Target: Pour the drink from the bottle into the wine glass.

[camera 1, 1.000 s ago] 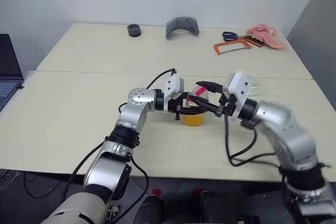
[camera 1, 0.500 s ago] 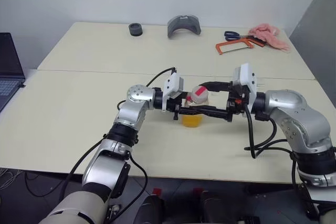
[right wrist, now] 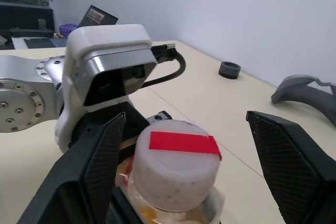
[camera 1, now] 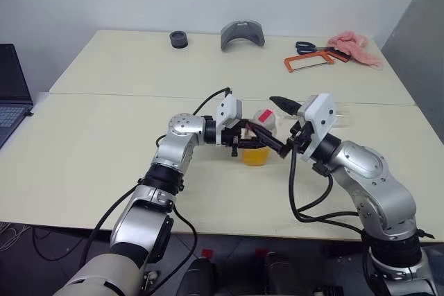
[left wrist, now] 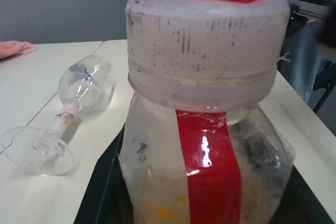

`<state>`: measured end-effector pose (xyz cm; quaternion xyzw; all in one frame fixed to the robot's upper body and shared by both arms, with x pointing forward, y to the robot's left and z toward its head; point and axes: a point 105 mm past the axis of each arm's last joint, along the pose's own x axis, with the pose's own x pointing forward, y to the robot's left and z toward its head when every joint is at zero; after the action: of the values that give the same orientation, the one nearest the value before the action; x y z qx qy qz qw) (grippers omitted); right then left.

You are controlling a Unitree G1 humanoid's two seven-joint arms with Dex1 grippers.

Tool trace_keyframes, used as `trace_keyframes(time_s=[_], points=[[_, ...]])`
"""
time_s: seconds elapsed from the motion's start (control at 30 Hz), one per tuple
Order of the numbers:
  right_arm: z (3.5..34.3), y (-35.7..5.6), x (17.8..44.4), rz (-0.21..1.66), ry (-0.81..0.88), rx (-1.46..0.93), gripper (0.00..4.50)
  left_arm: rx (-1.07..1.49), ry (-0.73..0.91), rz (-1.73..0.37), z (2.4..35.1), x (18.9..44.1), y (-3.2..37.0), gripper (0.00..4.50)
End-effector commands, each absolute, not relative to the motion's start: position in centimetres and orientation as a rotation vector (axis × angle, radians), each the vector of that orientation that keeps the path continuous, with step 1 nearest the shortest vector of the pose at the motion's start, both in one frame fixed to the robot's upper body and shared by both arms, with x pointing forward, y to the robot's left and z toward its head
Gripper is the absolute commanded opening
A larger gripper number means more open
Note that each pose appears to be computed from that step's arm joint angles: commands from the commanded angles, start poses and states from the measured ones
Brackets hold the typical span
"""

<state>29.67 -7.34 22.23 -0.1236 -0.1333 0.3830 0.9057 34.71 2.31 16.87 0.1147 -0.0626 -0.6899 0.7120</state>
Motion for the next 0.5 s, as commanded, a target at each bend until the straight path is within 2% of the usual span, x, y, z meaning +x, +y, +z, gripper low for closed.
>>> trace_keyframes(time_s=[0.03,0.37,0.5], points=[[23.4,-8.7,29.7,0.727,-0.324,-0.275,3.93,0.27,-0.217,-1.534,18.6,34.6,2.1,1.69],[23.0,-11.2,29.1,0.671,-0.286,-0.301,3.93,0.27,-0.209,-1.524,18.5,34.8,2.3,1.69],[23.1,-11.4,28.2,0.706,-0.271,-0.278,3.93,0.27,-0.207,-1.522,18.5,34.9,2.4,1.69]])
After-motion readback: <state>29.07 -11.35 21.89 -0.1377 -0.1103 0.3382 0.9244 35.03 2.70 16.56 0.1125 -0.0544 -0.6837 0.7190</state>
